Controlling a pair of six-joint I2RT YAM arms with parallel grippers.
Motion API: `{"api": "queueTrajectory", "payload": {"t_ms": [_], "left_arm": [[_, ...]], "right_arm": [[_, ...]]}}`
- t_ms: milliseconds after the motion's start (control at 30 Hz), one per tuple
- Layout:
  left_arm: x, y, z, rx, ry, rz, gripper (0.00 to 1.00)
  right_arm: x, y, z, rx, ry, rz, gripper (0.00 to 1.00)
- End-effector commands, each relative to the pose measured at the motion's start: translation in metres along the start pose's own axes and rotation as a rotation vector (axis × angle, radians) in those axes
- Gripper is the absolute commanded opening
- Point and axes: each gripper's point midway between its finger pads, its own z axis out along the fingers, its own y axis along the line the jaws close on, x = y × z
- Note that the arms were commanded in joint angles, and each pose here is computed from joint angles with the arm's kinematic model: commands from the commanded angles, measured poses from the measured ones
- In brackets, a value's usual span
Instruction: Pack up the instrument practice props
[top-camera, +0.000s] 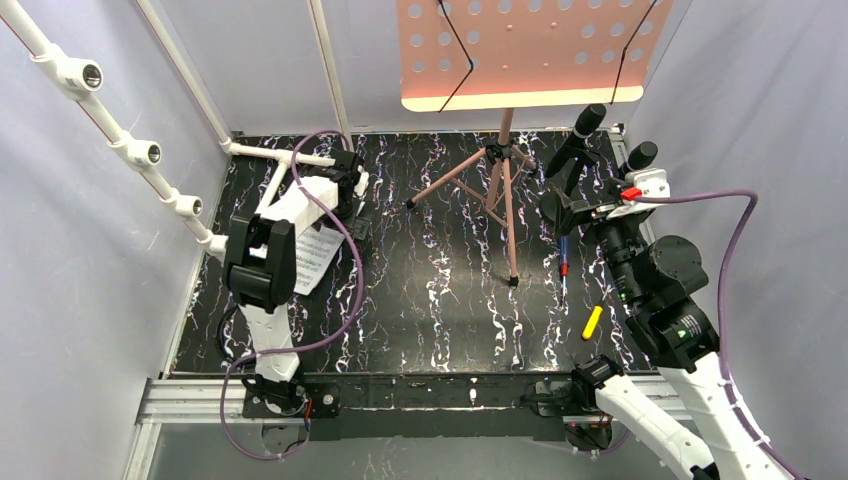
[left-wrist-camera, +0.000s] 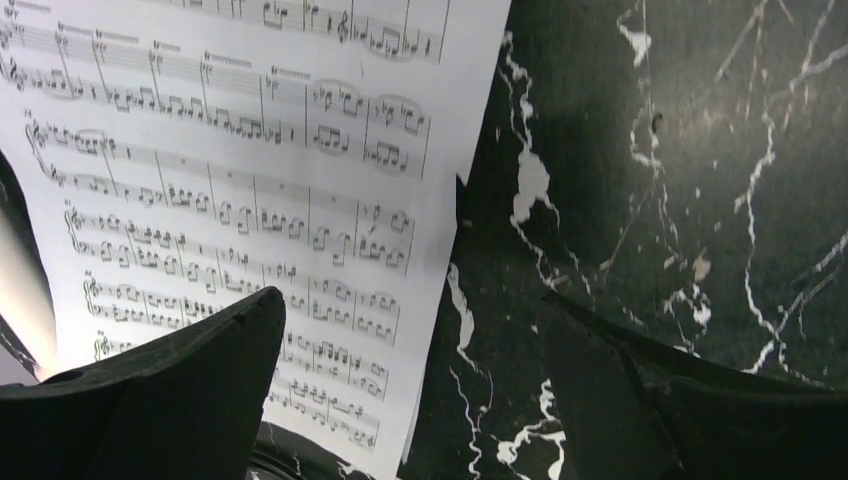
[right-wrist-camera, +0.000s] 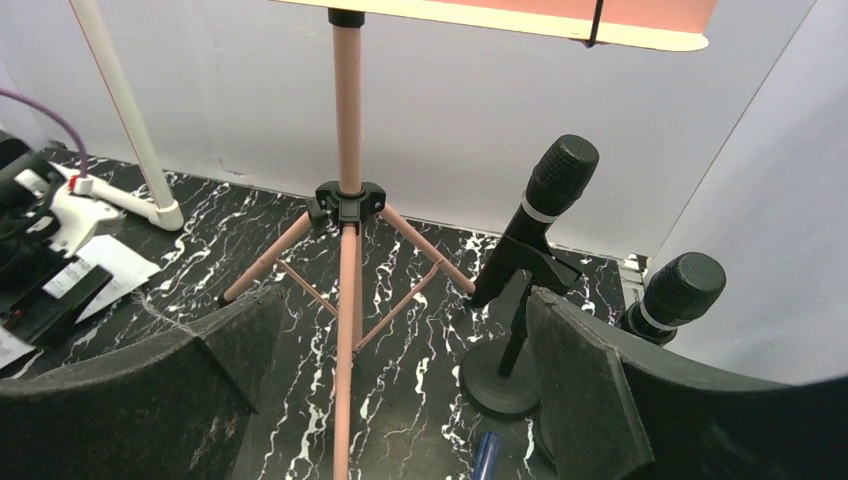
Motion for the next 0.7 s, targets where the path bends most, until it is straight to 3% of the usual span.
{"api": "queueTrajectory", "payload": {"t_ms": [0,333,667], "left_arm": [[-0.029,0.006,0.006,-0.028,-0.052,0.004,0.95],[-0.054,0.021,0.041,-0.067,-0.08,-0.046,0.96],[-0.078,0.031,0.041,-0.043,-0.125,-0.095,0.96]], "right_arm": [[-0.022,0.001,-0.008,-0.033,-0.039,-0.011,0.99],[-0.02,0.01,-0.009,-0.083,-0.017,-0.014,0.99],[-0.001,0.027,0.0,-0.145,0.035,0.032,0.99]]}}
